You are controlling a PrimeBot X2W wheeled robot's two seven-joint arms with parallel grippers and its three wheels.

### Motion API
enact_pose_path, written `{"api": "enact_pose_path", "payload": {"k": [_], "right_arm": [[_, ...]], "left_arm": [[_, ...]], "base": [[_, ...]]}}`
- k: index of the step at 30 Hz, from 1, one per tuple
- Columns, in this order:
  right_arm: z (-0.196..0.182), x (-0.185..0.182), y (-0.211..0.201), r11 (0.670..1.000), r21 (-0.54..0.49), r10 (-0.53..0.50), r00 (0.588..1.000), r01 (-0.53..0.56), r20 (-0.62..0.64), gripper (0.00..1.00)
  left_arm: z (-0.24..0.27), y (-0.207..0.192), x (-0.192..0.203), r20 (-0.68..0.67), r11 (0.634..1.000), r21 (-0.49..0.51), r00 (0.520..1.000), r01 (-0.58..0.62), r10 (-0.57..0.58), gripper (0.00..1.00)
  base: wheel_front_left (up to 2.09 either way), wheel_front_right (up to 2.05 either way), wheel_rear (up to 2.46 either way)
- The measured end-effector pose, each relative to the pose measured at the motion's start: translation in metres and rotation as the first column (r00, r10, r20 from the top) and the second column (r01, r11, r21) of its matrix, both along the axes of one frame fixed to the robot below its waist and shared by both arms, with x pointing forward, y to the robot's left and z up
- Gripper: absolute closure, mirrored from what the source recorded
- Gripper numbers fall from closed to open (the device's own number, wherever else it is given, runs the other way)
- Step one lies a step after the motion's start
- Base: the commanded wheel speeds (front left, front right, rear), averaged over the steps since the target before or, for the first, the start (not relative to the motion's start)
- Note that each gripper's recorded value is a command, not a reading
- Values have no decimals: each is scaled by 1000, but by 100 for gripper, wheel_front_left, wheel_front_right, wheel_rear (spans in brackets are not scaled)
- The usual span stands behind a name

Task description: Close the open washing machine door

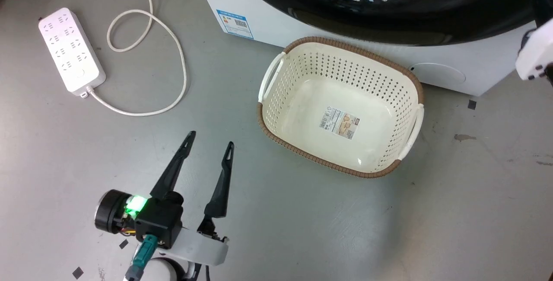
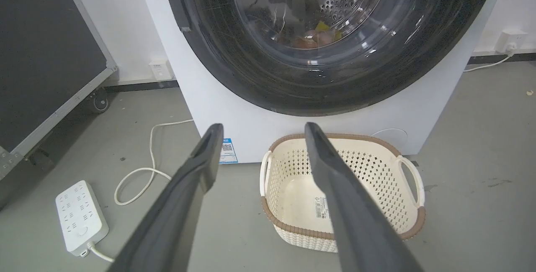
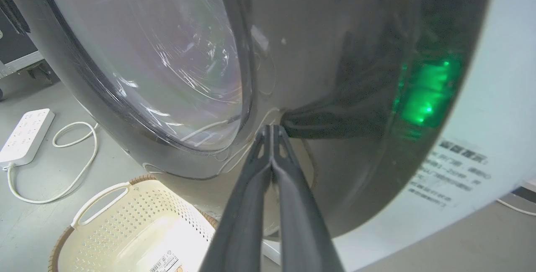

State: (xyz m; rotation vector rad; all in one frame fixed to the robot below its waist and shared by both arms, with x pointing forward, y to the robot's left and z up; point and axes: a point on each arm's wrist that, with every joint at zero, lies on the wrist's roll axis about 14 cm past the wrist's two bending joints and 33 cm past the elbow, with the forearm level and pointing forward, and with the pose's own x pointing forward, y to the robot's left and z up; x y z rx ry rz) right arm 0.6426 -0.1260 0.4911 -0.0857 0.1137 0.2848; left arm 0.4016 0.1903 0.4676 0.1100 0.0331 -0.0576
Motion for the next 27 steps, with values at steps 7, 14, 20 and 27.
{"api": "enact_pose_path", "payload": {"k": [7,14,20,27], "right_arm": [[0,1,3,1000,-4,-8,1000,8,0,100],[26,-21,-2,999,29,-18,996,15,85,0],[30,-72,-13,996,80,-48,992,39,116,0],[52,-144,-31,989,122,-108,973,84,206,0]], "left_arm": [[2,-1,3,9,1000,-2,1000,6,-6,0],[22,0,-2,62,1000,-3,998,6,-6,0],[43,-2,-16,117,999,-37,993,16,-12,0],[54,-8,-29,147,998,-44,989,40,-33,0]], "base": [[0,0,0],[0,0,0],[0,0,0],[0,0,0]]}}
